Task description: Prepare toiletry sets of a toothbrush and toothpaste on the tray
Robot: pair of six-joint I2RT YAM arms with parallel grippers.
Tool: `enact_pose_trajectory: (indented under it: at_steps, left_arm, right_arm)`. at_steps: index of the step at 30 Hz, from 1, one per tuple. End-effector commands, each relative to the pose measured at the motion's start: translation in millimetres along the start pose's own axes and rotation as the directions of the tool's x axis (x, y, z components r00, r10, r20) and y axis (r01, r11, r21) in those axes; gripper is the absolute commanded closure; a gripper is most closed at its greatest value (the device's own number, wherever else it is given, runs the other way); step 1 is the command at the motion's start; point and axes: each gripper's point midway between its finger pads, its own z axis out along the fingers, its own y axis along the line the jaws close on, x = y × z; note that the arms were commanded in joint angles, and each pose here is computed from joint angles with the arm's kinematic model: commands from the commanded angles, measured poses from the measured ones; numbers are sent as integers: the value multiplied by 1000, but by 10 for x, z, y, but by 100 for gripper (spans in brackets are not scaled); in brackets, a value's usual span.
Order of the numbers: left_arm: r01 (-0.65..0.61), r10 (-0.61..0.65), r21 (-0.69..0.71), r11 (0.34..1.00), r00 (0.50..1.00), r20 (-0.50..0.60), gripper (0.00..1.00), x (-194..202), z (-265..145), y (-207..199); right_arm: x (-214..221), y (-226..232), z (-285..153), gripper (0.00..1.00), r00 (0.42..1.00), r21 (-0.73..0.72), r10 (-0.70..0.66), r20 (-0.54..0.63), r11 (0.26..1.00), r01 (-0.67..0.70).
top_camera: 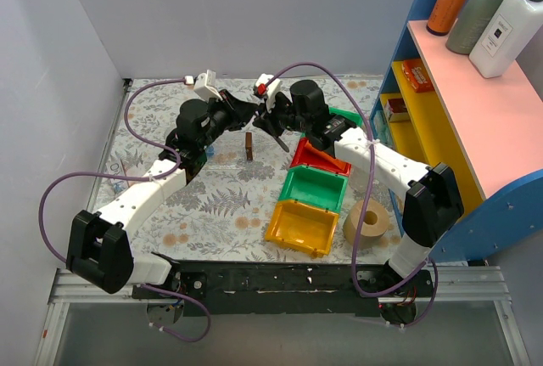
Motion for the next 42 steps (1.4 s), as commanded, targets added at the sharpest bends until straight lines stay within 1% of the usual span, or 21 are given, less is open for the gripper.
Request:
enact_pose_trajectory:
  at_steps: [1,3,6,9,10,13,15,16,21,22,24,25,28,29,31,32,34,38,42]
  left_arm:
    - [-12,12,22,1000,1000,17,100,-56,-62,-85]
    - [-17,16,21,1000,1000,16,100,-56,-63,-78]
    - [-35,35,24,999,999,14,100,-47,-63,-81]
    - [-68,67,18,998,997,24,100,-77,-72,-84]
    - [-77,76,16,997,997,24,100,-78,-76,-78]
    - [-120,120,0,993,992,41,100,-144,-100,-64]
    - [-153,153,-13,988,987,50,100,-179,-120,-46]
    - [-166,167,-20,986,984,59,100,-207,-129,-49]
    - [-231,236,-59,971,968,82,100,-314,-162,-7]
    - [-254,260,-67,965,962,83,100,-327,-162,9]
    - [-278,285,-86,957,955,85,100,-335,-160,59]
    - [-292,304,-124,948,948,92,100,-369,-162,138]
    - [-326,343,-159,932,934,99,100,-430,-176,205]
    - [-350,369,-172,921,924,98,100,-449,-188,232]
    - [-370,398,-212,904,911,107,100,-533,-224,308]
    - [-387,418,-225,894,902,112,100,-581,-239,326]
    - [-392,430,-257,884,895,114,100,-662,-276,426]
    - [-417,471,-301,858,872,134,100,-830,-369,553]
    - [-469,527,-325,821,842,117,100,-936,-399,656]
  right_arm:
    - [-206,14,-45,99,998,10,-18,60,1000,17]
    - [-216,11,-59,98,998,14,-20,65,1000,19]
    - [-201,16,-62,93,998,13,-17,61,1000,16]
    - [-208,15,-74,78,998,17,-9,63,1000,8]
    - [-207,12,-78,68,998,20,-6,63,1000,4]
    - [-226,-11,-130,56,998,40,1,63,999,-4]
    - [-238,-14,-199,52,998,50,-8,67,999,5]
    - [-234,-9,-227,48,998,50,-11,67,999,7]
    - [-278,-58,-463,43,997,84,-21,81,996,14]
    - [-223,-90,-500,39,997,94,-11,73,996,4]
    - [-294,-130,-624,37,995,110,-10,101,994,-1]
    - [-299,-150,-663,37,994,115,-4,109,993,-8]
    - [-340,-299,-888,36,988,155,17,156,987,-41]
    - [-285,-312,-914,36,987,159,34,157,985,-59]
    - [-342,-391,-1051,36,981,189,28,193,980,-65]
    - [-261,-402,-1065,36,982,195,38,186,978,-74]
    - [-314,-454,-1173,36,975,218,31,218,973,-80]
    - [-255,-484,-1251,35,973,230,37,229,969,-91]
    - [-213,-514,-1271,35,973,233,46,225,967,-100]
